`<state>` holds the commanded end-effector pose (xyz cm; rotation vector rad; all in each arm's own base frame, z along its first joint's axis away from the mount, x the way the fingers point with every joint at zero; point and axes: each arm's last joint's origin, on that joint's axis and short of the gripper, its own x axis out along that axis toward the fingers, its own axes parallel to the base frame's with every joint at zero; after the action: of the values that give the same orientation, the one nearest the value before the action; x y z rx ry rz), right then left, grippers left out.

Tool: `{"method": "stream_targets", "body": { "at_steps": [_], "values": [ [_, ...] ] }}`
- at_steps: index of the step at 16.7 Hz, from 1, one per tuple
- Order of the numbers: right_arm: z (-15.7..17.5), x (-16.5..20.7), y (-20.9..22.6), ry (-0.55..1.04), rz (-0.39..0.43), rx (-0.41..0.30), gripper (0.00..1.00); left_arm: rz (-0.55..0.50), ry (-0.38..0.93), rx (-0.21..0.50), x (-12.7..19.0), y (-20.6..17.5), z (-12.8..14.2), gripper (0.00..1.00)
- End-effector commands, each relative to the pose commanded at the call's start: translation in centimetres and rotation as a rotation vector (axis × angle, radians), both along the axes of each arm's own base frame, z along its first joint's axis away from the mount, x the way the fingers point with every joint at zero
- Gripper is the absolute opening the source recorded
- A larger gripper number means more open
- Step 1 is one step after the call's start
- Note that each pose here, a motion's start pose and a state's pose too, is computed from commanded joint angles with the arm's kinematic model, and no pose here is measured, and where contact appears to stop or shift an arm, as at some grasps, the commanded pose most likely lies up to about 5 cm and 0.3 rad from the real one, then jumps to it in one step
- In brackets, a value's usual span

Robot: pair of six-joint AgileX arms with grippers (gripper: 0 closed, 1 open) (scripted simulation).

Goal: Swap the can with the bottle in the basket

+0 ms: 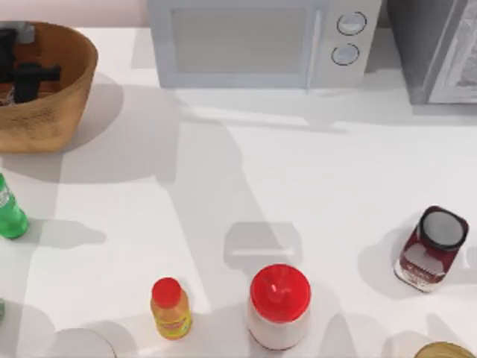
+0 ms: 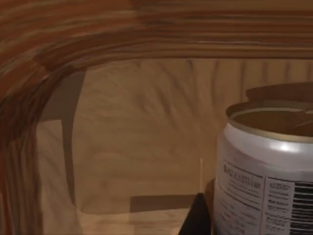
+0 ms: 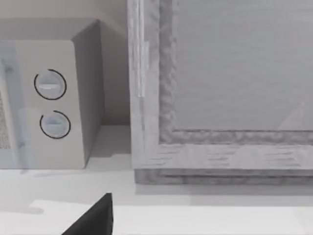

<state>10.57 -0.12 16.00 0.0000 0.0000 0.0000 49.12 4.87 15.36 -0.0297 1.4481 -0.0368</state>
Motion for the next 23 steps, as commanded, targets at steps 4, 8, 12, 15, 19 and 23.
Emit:
{"method": "stream_targets", "body": {
  "at_steps": [4,8,12,15,19,23],
  "values": [
    [0.0,0.0,0.0,0.000,0.000,0.000,1.00,0.005,0.080,-0.005,-1.4,-0.3,-0.7,0.00],
    [0.0,0.0,0.0,0.000,0.000,0.000,1.00,0.013,0.037,0.003,-4.5,-1.0,1.6,0.00],
    [0.0,0.0,0.0,0.000,0.000,0.000,1.00,0.031,-0.257,0.024,-9.1,-1.6,8.6,0.00],
    [0.0,0.0,0.0,0.000,0.000,0.000,1.00,0.048,-0.541,0.039,-15.6,-2.2,14.5,0.00],
    [0.0,0.0,0.0,0.000,0.000,0.000,1.00,0.049,-0.832,0.052,-26.6,-3.4,16.1,0.00],
    [0.0,0.0,0.0,0.000,0.000,0.000,1.00,0.034,-1.168,0.061,-34.7,-4.3,13.1,0.00]
  ]
}}
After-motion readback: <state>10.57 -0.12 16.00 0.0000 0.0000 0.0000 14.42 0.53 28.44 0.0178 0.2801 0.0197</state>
